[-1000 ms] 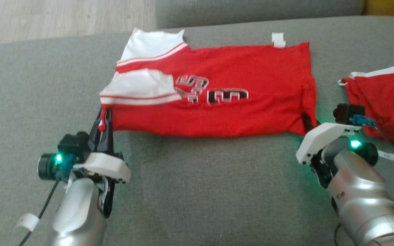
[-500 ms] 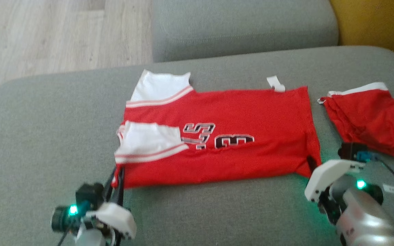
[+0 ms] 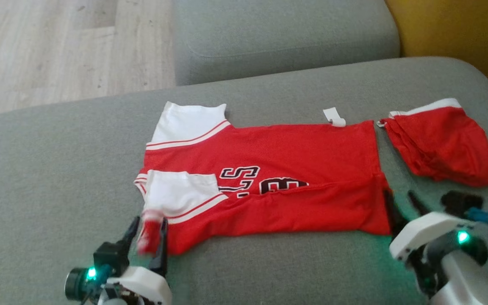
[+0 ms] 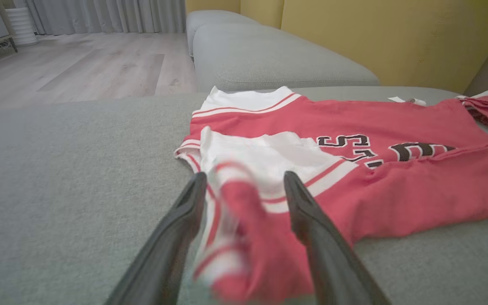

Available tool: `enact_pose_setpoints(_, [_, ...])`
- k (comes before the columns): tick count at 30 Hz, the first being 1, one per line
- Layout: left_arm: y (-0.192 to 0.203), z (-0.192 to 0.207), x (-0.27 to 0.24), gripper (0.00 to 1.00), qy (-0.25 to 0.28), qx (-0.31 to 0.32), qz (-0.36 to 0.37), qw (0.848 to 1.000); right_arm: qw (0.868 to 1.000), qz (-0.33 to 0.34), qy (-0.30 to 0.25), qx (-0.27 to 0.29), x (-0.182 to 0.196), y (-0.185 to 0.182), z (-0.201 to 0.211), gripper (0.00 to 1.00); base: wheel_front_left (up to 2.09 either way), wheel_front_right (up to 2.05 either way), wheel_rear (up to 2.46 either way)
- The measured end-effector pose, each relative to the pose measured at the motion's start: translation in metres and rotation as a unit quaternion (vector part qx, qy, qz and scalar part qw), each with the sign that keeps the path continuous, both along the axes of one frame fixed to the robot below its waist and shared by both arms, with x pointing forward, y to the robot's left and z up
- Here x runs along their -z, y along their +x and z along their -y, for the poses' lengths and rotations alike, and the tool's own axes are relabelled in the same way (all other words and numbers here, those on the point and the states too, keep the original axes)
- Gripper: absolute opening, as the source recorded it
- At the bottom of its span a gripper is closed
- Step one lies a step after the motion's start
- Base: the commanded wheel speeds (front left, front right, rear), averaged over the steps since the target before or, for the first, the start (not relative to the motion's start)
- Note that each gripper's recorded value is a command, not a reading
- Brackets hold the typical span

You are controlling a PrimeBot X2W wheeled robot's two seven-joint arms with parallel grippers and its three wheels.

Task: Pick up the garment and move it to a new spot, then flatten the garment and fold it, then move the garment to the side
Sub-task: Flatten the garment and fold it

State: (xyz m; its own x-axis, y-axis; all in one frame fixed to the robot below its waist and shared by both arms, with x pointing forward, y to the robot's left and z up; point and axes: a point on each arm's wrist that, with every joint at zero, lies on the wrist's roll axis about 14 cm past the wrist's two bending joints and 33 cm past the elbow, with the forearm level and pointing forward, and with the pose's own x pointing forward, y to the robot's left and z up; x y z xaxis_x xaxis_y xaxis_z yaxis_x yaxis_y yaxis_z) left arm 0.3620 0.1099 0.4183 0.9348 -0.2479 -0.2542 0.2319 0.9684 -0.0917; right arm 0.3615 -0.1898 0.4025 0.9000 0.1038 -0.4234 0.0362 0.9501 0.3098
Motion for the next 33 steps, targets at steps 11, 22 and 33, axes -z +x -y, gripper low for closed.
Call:
enact_pose_setpoints(11, [0.085,0.024,-0.088,1.00,-0.036,0.037,0.148,0.988,0.971,0.224,-0.044,0.069,-0.118,0.051,0.043,1.00,0.00,0.00,0.00])
enact_pose_setpoints(22, [0.193,0.075,-0.090,1.00,0.080,0.189,0.097,0.974,0.967,0.238,-0.082,0.045,-0.139,0.105,0.046,1.00,0.00,0.00,0.00])
enact_pose_setpoints(33, [0.241,0.057,0.004,1.00,0.170,0.217,-0.093,0.957,0.973,0.202,-0.109,0.031,-0.109,0.125,0.050,1.00,0.00,0.00,0.00])
